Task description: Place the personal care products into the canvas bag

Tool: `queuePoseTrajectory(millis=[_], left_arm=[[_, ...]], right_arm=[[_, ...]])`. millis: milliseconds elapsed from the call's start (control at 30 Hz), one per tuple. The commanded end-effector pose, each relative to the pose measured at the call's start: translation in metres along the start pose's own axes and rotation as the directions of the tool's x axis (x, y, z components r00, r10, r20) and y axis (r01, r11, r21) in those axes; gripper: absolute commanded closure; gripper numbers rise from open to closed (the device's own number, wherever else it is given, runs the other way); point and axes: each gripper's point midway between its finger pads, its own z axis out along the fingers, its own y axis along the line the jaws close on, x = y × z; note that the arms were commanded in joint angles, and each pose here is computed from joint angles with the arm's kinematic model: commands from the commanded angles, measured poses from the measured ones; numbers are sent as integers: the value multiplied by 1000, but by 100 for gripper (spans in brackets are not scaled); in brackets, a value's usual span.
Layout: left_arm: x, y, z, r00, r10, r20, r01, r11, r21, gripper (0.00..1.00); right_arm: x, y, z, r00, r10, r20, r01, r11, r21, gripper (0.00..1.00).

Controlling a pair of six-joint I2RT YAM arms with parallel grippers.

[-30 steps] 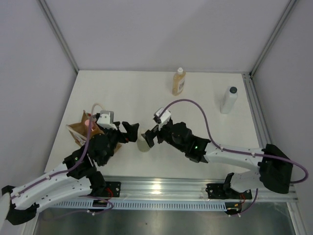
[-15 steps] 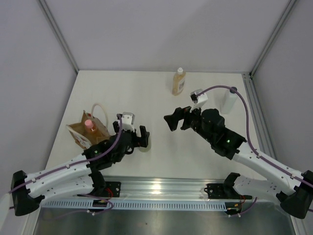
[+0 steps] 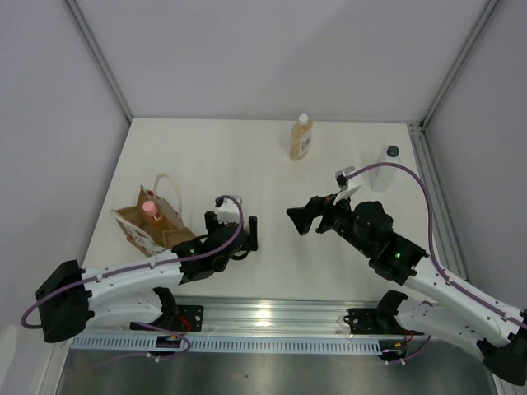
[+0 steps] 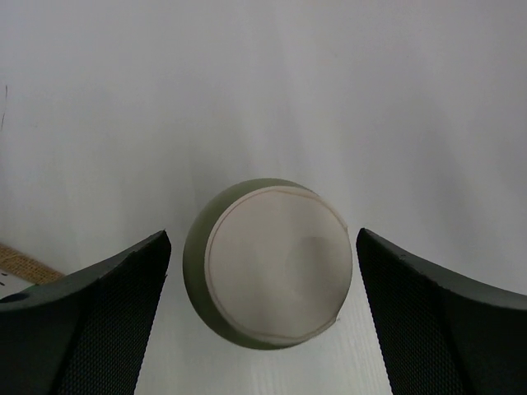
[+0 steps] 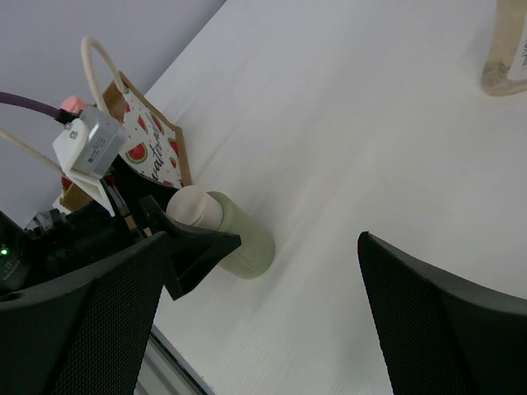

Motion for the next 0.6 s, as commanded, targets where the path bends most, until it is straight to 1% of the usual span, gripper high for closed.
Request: queuePoseTrajectory(millis=[0, 133, 333, 433, 467, 533, 567], left_arm=[[-5, -7, 10, 998, -44, 42, 45, 999, -21, 3], [-2, -10, 18, 998, -43, 47, 45, 998, -34, 6], [7, -4, 26, 999, -24, 36, 27, 996, -83, 9], [9, -3, 28, 999, -25, 37, 29, 994, -102, 12], [6, -6, 30, 997, -48, 53, 53, 995, -90, 15], [10, -5, 30, 997, -54, 48, 59, 994, -92, 23], [11, -4, 30, 997, -69, 46, 73, 993, -96, 43]], right_arm=[[-8, 5, 1, 999, 17, 33, -16, 1000, -18, 0], [-6, 4, 2, 1000, 13, 27, -13, 1000, -17, 1], [-5, 5, 1, 1000, 13, 24, -12, 1000, -24, 1], [-7, 5, 0, 999, 14, 29, -13, 1000, -24, 1], [-6, 4, 0, 999, 13, 29, -13, 1000, -19, 1], [-6, 4, 0, 999, 12, 30, -11, 1000, -18, 0], [-5, 3, 0, 1000, 11, 27, -11, 1000, -13, 1]])
